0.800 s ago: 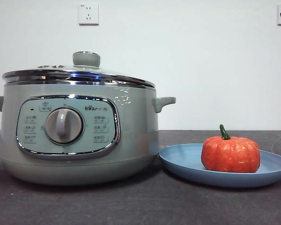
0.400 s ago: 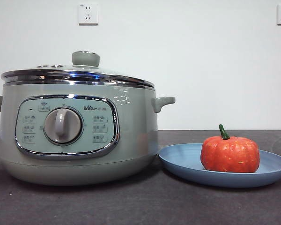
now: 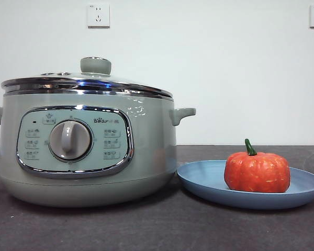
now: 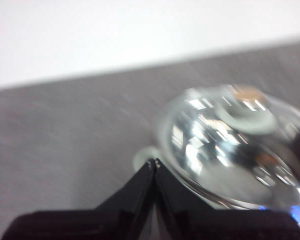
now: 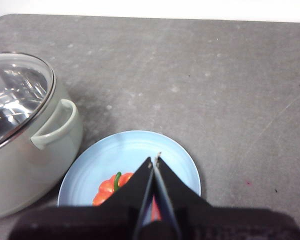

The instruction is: Take the pumpkin out from the steamer,put the pumpkin in the blue plate,close the lid

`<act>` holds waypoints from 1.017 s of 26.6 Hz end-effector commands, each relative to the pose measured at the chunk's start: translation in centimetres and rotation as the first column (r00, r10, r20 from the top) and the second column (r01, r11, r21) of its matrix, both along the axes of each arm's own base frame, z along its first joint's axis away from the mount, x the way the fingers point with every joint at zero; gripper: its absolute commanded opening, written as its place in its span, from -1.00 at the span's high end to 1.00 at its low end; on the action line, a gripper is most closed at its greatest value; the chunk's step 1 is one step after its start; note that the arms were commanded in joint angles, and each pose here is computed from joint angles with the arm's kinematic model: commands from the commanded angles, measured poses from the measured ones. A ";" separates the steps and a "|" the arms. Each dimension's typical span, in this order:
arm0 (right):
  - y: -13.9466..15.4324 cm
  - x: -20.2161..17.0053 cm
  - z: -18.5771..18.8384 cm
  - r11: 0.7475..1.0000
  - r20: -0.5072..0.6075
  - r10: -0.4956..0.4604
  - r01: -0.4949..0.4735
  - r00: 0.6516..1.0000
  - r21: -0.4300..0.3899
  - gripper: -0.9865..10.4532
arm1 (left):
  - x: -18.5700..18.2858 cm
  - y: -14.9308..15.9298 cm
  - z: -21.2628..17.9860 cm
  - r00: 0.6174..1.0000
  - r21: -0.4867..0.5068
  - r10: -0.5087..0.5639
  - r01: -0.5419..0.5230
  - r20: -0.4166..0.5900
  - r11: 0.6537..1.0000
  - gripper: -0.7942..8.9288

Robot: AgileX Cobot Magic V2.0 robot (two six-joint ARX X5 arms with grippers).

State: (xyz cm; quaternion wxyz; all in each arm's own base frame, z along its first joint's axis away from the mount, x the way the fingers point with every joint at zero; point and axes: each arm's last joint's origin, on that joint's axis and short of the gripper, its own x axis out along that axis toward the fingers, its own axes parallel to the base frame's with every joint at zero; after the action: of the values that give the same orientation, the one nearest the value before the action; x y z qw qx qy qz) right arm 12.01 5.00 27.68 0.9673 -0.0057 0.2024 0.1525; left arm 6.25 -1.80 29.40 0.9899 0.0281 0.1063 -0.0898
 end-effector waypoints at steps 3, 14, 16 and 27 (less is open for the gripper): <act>0.0 0.0 -0.2 1.000 -0.008 -0.005 0.005 1.000 0.004 0.86 | -0.1 1.2 -2.8 0.977 -0.023 0.173 -0.172 0.124 0.985 0.84; 0.0 0.0 -0.3 1.000 -0.012 -0.006 0.006 1.000 0.002 0.86 | 3.2 2.1 -14.2 0.972 -0.053 0.233 -0.232 0.031 0.971 0.84; 0.0 0.0 -0.3 1.000 -0.018 -0.006 0.006 1.000 0.000 0.86 | 3.3 2.1 -14.6 0.972 -0.063 0.235 -0.234 0.015 0.970 0.84; 0.0 0.0 -0.4 1.000 -0.027 -0.006 0.006 1.000 -0.004 0.86 | 3.3 2.1 -14.6 0.971 -0.061 0.237 -0.236 0.013 0.970 0.84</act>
State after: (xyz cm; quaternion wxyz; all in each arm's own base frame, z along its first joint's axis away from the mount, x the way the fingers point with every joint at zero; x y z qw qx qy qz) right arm 11.94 4.97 27.45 0.9648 -0.0089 0.2145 0.1517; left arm 9.47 0.30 15.23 0.9955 -0.0098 0.0913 0.0243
